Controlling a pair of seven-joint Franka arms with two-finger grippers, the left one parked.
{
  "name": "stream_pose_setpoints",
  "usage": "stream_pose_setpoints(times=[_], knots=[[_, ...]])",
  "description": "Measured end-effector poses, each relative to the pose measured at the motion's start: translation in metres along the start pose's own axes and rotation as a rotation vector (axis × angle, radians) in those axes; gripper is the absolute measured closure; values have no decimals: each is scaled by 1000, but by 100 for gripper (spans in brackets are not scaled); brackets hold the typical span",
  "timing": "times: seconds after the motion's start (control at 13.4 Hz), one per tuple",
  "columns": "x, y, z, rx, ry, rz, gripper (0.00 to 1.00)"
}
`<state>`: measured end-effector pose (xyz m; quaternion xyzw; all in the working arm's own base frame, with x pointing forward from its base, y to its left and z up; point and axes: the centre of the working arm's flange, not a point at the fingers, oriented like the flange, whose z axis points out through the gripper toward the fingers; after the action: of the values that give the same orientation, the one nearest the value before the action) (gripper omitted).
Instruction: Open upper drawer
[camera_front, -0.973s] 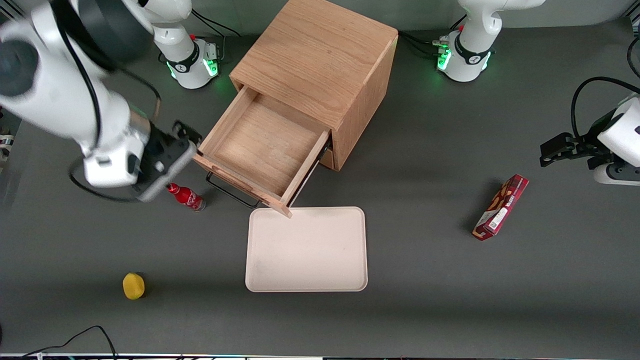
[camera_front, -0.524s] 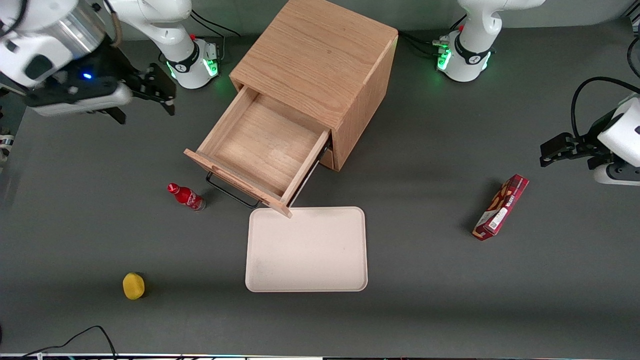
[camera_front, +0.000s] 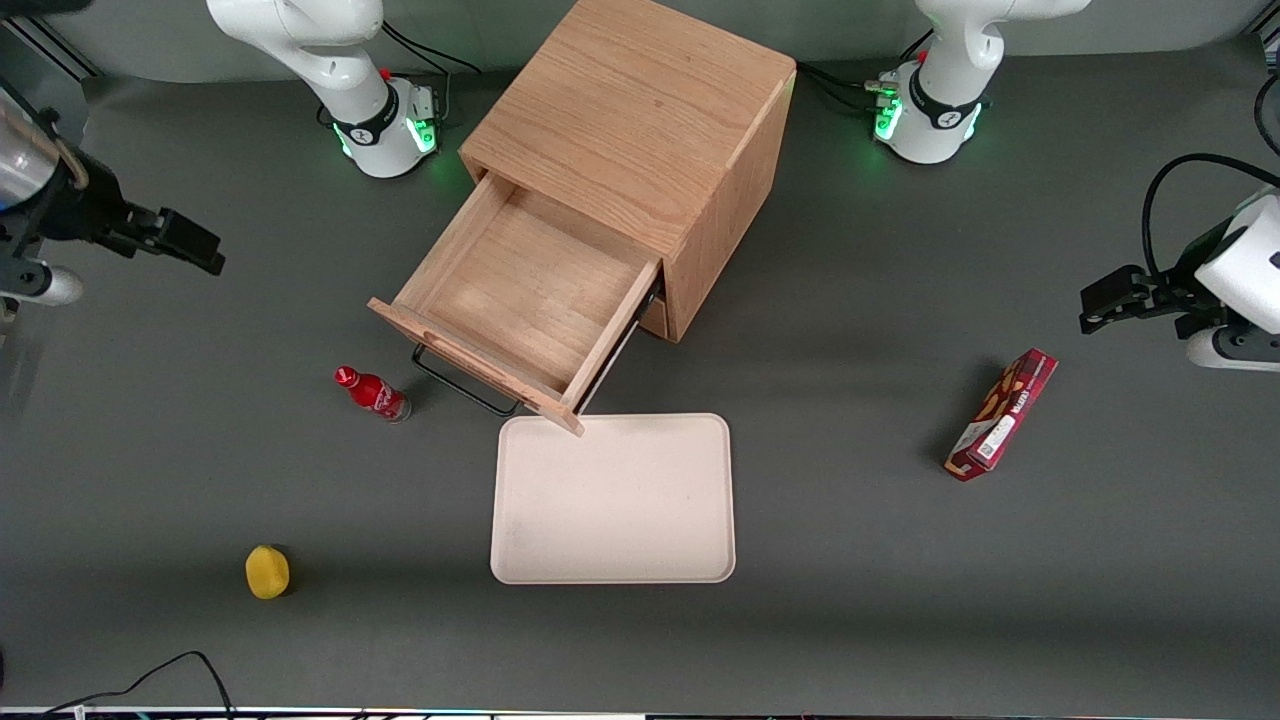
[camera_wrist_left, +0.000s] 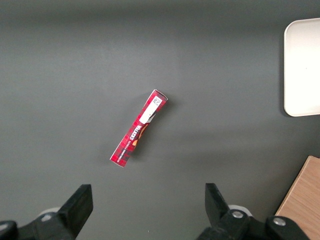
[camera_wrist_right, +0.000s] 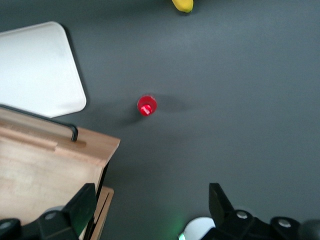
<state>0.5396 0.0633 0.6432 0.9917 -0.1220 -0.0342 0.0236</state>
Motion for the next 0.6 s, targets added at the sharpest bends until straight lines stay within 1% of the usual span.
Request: stream_pose_setpoints(times=[0.15,0.22,0.45,0.6], knots=[[-16,-1,28,9,44,-2,0],[-27,-1,40,8,54,-9,0],[-40,22,54,44,42,-16,0],[-41,29,52,56,43,-14,0]])
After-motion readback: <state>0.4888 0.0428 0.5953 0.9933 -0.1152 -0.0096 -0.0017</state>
